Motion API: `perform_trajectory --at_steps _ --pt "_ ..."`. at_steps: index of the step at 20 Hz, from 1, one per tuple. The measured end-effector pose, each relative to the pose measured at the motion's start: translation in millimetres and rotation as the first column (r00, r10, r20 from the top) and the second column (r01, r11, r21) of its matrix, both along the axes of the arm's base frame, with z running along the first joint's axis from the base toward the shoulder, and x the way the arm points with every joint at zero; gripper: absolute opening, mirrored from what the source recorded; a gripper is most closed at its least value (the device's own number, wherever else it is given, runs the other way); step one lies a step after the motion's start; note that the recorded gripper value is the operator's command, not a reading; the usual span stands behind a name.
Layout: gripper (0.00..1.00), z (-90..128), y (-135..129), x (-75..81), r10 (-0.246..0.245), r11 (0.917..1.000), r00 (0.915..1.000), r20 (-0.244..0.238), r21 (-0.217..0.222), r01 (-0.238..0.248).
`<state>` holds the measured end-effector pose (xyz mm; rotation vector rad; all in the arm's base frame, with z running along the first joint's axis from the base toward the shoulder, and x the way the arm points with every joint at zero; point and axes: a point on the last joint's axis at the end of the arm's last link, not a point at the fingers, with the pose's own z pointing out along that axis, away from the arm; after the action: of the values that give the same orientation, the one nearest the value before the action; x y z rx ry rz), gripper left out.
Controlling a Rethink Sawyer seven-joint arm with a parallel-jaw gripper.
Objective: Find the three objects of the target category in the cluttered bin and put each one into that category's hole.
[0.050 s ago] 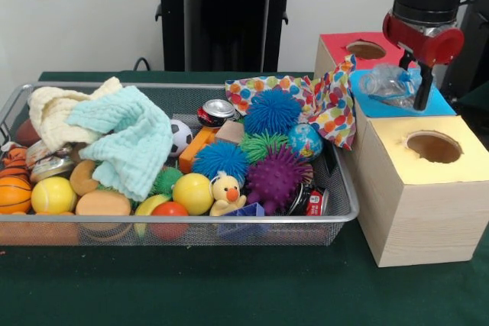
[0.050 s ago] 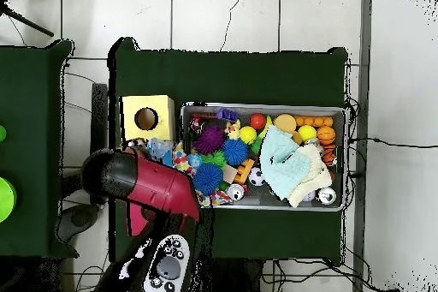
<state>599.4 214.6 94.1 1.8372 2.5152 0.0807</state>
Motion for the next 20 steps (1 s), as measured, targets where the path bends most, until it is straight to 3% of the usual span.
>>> perform_trajectory --at_steps 8,20 --pt "0.00 -0.8 0.0 -4.3 -0.023 0.9997 0.9993 0.029 0.005 0.023" --pt "0.00 -3.4 -9.2 -8.0 -0.074 0.9956 0.9960 0.049 0.060 0.071"
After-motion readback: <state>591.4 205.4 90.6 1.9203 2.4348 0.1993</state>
